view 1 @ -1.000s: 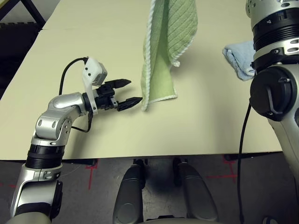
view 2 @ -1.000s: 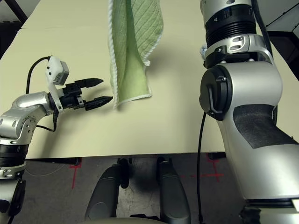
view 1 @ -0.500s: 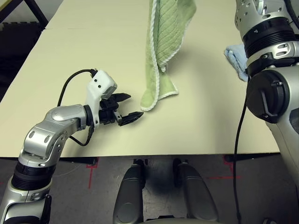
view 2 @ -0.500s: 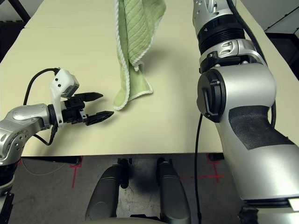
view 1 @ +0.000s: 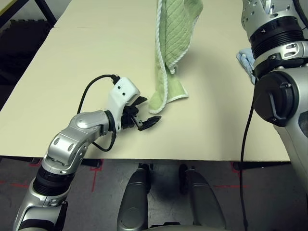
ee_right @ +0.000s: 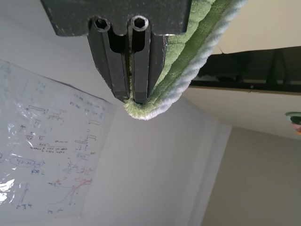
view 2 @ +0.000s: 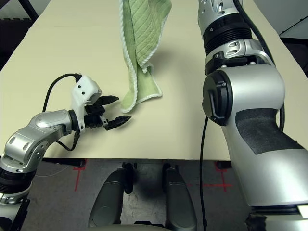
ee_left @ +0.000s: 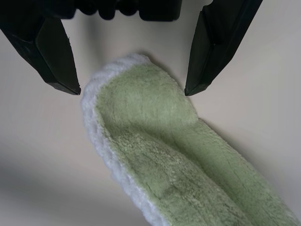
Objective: Fold the towel and set it aside.
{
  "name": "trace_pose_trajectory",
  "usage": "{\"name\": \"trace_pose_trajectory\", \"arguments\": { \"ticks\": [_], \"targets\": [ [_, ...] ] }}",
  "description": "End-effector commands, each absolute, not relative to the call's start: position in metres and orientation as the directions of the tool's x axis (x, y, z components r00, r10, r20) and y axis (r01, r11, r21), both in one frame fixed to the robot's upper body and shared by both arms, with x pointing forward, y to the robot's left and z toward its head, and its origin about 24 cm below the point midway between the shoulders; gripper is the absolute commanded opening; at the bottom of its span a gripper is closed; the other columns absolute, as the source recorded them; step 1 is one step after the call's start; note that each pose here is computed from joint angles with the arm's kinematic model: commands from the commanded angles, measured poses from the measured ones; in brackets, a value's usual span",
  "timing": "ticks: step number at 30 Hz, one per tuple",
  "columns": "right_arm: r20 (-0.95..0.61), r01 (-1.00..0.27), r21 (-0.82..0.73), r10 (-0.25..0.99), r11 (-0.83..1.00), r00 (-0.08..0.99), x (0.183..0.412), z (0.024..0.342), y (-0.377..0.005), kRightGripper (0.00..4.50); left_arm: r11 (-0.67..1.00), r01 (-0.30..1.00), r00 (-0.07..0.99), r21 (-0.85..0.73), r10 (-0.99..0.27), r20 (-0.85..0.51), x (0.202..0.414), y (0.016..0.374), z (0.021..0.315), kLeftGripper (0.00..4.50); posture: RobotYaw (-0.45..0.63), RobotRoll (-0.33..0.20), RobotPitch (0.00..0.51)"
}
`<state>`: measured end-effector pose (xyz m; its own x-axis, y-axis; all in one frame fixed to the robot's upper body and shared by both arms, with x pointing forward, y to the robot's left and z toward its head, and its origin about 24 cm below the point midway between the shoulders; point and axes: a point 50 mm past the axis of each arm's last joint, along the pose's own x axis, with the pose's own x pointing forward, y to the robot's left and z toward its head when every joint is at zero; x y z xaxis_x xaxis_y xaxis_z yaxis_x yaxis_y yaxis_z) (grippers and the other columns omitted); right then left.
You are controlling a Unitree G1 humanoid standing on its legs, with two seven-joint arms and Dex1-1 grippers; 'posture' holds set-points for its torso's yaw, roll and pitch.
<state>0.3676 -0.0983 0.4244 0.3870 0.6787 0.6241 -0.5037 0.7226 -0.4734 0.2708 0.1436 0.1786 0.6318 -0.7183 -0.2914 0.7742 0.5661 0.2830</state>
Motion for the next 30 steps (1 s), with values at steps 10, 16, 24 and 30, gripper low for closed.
{"name": "trace_pose_trajectory", "arguments": {
  "ticks": [10,16,24,30],
  "targets": [
    [0.636,-0.489,-0.455,0.656,0.744,0.407,0.367,0.431,-0.099,0.03,0.546,0.776,0.631,0.316,-0.687,-0.361,0.278,0.146,0.171,4.5,0.1,0.0,0.283],
    [0.643,-0.479,-0.452,0.647,0.752,0.41,0.368,0.43,-0.102,0.03,0.574,0.751,0.661,0.326,-0.65,-0.376,0.281,0.151,0.178,4.5,0.09,0.0,0.28],
    [0.647,-0.474,-0.452,0.643,0.756,0.409,0.367,0.432,-0.103,0.0,0.603,0.749,0.658,0.276,-0.626,-0.419,0.273,0.151,0.167,2.46,0.09,0.0,0.285],
    [0.646,-0.472,-0.455,0.645,0.755,0.408,0.367,0.432,-0.103,0.0,0.612,0.745,0.656,0.264,-0.603,-0.454,0.271,0.157,0.161,0.17,0.09,0.0,0.287]
  ]
}}
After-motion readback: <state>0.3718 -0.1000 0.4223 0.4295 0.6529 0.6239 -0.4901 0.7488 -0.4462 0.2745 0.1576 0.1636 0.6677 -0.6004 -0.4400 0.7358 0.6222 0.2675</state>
